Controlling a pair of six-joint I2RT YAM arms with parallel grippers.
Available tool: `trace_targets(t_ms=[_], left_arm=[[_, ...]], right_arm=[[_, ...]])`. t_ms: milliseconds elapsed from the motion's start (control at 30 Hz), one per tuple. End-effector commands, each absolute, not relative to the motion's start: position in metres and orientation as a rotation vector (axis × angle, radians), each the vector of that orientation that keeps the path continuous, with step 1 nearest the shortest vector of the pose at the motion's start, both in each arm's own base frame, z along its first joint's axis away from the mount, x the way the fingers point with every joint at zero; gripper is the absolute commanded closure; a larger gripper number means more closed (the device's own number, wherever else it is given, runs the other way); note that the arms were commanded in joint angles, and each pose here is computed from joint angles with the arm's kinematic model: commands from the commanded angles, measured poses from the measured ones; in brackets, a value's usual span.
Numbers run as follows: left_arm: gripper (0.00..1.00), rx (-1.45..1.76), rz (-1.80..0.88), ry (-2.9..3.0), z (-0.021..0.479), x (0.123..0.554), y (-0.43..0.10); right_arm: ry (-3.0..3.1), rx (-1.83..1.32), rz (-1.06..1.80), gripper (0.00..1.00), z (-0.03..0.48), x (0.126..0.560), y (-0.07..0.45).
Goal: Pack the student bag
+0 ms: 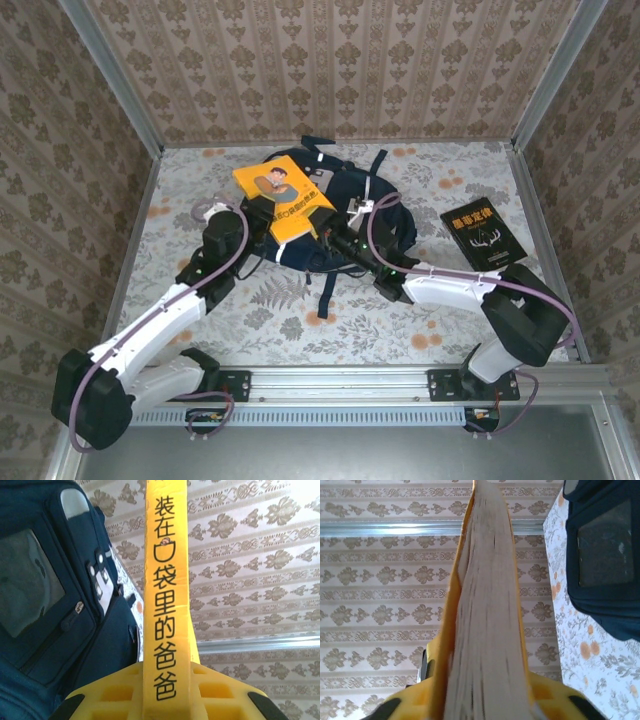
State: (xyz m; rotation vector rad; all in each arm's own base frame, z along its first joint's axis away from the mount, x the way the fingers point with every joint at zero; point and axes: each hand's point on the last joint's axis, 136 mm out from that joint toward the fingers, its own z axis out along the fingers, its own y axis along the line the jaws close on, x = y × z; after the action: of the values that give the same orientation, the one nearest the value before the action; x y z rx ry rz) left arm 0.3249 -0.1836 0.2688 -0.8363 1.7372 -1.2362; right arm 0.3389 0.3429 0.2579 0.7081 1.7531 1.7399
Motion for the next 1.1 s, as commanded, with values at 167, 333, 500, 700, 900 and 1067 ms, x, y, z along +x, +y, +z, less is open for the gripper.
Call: trace_targets(t_ms=[167, 333, 500, 700, 900, 1067], left_arm=[[0.34, -0.658, -1.214, 1.765, 0.29, 0.307, -0.176], [0.24, -0.597, -1.165, 1.931, 0.27, 0.301, -0.148], [0.23, -0.647, -1.342, 1.968, 0.25, 0.305, -0.137], [0.22, -0.466, -1.567, 2.004, 0.264, 0.308, -0.173], [0.23, -0.413, -1.562, 2.004, 0.274, 0.307, -0.189], [0.26, -0.427, -1.584, 1.994, 0.272, 0.314, -0.192]], right_arm=[[1.742, 0.627, 1.684, 1.0, 0.276, 0.355, 0.321], [1.836, 0.445, 1.722, 1.0, 0.282, 0.351, 0.298], [1.849, 0.315, 1.836, 1.0, 0.292, 0.338, 0.28], [1.869, 0.22, 1.862, 1.0, 0.302, 0.32, 0.273], [1.86, 0.225, 1.887, 1.0, 0.299, 0.313, 0.271], [1.856, 0.236, 1.907, 1.0, 0.295, 0.31, 0.27]])
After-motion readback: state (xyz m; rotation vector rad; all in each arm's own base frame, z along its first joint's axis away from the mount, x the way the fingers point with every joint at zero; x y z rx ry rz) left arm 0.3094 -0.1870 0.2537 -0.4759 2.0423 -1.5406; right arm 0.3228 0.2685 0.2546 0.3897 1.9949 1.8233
